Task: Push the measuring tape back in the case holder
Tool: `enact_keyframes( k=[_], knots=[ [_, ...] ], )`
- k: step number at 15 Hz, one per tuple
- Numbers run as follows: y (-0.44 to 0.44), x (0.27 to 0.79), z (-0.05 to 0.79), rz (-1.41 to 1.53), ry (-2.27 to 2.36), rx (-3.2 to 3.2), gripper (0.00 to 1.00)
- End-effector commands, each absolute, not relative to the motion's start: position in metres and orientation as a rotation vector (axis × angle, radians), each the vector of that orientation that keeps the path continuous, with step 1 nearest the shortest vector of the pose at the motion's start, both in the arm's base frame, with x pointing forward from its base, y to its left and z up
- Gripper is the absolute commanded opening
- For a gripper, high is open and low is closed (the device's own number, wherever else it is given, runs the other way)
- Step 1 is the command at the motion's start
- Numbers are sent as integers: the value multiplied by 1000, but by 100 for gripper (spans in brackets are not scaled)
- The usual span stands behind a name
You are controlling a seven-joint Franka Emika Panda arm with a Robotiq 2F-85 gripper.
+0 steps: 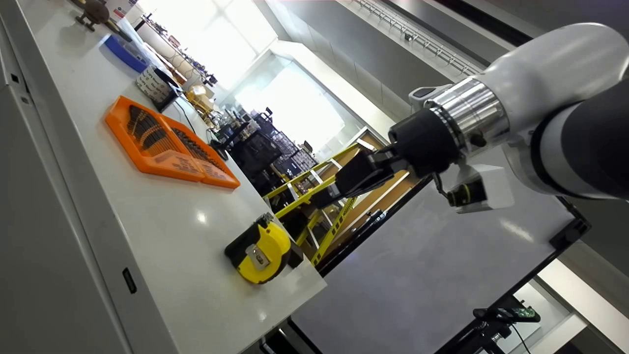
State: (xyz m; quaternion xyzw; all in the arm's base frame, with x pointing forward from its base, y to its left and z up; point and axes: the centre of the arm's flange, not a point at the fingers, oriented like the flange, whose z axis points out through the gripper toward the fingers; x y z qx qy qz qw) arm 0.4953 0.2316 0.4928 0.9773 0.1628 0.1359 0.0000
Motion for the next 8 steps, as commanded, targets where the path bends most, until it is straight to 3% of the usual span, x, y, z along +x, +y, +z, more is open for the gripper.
enact_keyframes(
  k=[1, 8],
  knots=[
    [226, 479, 522, 417, 502, 3047, 0],
    [226, 469, 534, 440, 520, 3053, 0]
  ],
)
